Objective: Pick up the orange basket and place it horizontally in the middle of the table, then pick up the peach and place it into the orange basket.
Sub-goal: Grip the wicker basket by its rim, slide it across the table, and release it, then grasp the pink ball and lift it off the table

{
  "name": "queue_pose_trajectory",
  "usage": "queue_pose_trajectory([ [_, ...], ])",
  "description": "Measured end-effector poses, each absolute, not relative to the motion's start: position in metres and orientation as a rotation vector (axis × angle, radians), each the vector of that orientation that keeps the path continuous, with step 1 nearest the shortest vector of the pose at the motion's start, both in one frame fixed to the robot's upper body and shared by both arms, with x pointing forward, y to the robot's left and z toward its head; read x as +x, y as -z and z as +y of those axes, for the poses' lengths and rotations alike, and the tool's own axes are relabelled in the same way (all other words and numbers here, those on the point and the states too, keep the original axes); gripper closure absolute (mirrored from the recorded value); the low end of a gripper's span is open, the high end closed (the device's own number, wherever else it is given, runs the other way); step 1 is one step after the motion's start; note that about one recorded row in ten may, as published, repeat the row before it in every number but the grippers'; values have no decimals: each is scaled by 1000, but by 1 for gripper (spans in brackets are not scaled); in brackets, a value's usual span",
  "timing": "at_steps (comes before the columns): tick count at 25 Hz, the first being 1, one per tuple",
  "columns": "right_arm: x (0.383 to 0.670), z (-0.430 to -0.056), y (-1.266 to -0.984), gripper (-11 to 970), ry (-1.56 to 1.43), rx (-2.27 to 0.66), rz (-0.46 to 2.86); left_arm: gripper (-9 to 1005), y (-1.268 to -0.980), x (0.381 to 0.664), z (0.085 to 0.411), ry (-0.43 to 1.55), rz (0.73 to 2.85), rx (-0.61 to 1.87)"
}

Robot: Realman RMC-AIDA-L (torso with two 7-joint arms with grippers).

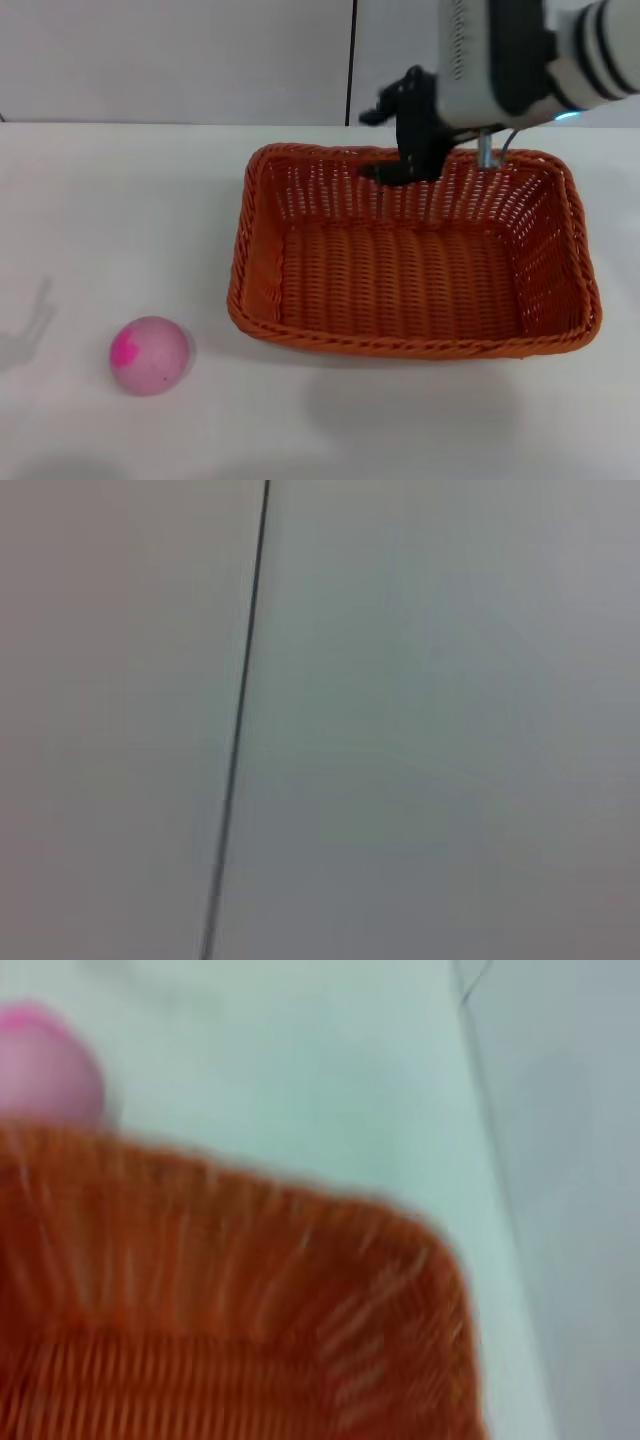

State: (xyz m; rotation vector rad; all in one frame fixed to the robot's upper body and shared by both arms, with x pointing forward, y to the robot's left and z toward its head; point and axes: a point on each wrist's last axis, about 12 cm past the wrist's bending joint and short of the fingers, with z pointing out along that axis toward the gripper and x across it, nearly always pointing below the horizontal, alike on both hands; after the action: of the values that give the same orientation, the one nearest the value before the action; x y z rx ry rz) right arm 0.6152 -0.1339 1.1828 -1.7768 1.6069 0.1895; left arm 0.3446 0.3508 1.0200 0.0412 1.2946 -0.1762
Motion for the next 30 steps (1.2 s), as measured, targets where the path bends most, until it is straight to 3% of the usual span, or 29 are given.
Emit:
queue_pose_trajectory([
  [4,590,-151,-1204,401,-263,-1614,1524,217,-1021,345,354,247,1319,83],
  [9,565,-182,-1208,401,-387,-1352,1516,218,-1027,346,372,380,1409,177],
  [15,543,-229,-1186,401,-617,-981,1497,219,-1037,357,390,616,1611,355],
  [19,515,-263,-1171,401,-718,-716,1308,220,-1037,360,389,644,1634,384],
  [26,461,-317,-1132,401,-754,-343,952,222,-1031,369,377,726,1702,490],
  [30,442,-337,-1113,401,-722,-202,892,223,-1015,387,354,767,1790,583],
])
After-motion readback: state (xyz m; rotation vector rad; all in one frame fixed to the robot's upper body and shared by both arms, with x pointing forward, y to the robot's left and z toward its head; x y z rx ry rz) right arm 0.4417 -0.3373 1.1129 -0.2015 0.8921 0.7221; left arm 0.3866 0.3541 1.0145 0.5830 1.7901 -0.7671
